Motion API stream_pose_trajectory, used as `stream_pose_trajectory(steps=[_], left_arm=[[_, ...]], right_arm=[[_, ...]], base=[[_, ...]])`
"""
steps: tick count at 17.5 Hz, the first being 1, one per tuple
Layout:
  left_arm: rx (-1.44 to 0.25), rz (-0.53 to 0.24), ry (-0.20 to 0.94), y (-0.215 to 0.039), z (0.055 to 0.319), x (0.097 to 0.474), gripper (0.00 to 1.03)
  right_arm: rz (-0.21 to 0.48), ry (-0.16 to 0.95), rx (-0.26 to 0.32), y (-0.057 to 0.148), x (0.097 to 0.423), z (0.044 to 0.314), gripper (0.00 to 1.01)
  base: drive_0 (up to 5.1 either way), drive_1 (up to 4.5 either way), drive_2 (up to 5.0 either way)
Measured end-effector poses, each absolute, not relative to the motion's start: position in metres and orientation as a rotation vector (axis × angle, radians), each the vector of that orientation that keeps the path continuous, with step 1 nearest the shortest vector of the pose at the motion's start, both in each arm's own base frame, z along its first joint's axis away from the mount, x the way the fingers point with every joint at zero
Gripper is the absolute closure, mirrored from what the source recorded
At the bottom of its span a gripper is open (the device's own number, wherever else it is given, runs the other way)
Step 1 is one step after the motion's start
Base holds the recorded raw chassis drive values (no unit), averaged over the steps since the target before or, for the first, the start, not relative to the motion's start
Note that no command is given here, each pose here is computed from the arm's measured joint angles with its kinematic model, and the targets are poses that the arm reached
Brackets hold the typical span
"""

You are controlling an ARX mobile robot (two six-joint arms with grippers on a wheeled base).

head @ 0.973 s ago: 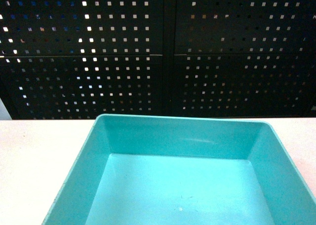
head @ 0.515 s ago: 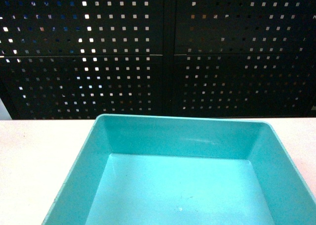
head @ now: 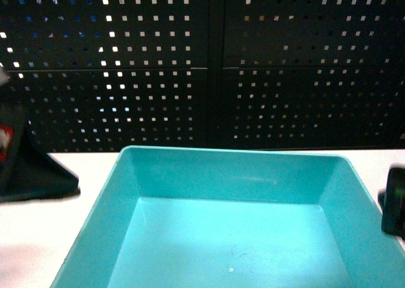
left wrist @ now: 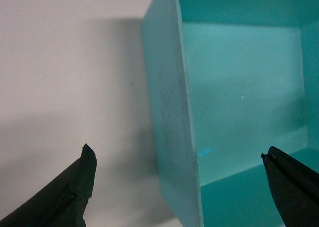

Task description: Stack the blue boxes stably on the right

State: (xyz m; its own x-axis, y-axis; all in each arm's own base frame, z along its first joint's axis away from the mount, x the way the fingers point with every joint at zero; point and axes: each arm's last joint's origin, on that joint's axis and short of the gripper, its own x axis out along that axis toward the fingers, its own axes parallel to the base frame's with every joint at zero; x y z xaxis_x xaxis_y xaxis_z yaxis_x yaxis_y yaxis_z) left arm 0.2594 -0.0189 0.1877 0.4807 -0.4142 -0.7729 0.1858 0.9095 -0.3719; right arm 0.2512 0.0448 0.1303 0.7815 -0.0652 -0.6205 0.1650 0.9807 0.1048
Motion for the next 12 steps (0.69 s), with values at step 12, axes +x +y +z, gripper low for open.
stream_pose_trajectory(steps=[12], left_arm=[[-0.227, -0.408, 0.966, -0.022, 0.196, 0.257, 0.05]], right_arm=[[0.125, 0.799, 0.251, 0.066, 0.308, 0.179, 0.03]], base=[[0.0, 0.00, 0.0]])
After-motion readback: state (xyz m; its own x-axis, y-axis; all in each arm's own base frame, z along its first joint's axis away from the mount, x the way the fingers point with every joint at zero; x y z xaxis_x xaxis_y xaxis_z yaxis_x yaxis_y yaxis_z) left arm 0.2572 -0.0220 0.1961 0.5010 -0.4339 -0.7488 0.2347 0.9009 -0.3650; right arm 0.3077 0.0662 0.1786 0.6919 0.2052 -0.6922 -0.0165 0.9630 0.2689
